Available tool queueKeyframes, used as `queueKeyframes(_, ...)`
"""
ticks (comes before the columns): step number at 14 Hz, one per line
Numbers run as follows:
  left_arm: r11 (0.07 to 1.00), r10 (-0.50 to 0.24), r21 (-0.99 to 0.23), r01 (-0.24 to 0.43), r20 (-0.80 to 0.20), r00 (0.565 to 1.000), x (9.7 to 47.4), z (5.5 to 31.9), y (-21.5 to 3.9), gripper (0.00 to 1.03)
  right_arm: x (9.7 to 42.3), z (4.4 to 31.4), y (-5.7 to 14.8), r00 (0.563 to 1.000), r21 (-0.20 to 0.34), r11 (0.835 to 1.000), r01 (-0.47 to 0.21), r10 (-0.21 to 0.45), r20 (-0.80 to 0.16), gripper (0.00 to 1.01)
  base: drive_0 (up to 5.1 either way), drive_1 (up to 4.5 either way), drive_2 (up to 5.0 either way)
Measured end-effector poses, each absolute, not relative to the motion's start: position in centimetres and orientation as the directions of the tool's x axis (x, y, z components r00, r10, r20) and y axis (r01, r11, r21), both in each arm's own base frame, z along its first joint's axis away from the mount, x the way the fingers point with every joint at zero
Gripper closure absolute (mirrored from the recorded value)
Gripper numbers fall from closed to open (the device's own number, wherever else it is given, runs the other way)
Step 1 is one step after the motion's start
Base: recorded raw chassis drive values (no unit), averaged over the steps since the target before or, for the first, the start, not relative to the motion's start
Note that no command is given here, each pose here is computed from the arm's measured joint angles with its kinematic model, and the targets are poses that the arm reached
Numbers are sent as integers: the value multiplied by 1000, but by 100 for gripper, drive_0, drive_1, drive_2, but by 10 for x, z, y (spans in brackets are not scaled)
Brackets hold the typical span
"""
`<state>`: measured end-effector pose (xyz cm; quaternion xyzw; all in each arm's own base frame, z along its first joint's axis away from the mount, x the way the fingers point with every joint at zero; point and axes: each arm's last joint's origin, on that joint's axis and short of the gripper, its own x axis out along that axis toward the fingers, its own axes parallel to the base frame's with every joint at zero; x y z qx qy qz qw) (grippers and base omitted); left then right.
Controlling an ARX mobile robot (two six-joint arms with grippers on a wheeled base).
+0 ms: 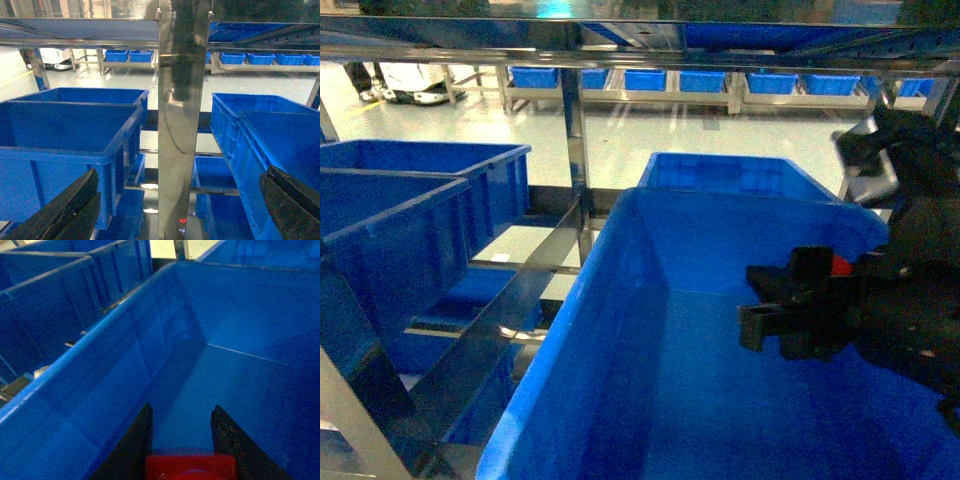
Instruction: Pick red block from blue box to shelf
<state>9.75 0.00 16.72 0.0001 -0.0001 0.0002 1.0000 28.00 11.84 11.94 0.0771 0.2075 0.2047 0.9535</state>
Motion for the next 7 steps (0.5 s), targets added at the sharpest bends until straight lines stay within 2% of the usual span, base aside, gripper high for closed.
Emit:
queueKeyframes(1,1000,0,0,0,0,1000,97,167,0,5,283,113,121,823,229,908,-350,415,-388,73,0,0,0)
queueKeyframes(3,1000,0,0,0,0,1000,97,167,0,5,282,105,127,801,240,905,-352,424,-423,73,0,0,0)
queueKeyframes(7,1000,0,0,0,1,1000,97,167,0,5,281,103,134,817,237,904,-357,425,-389,73,0,0,0)
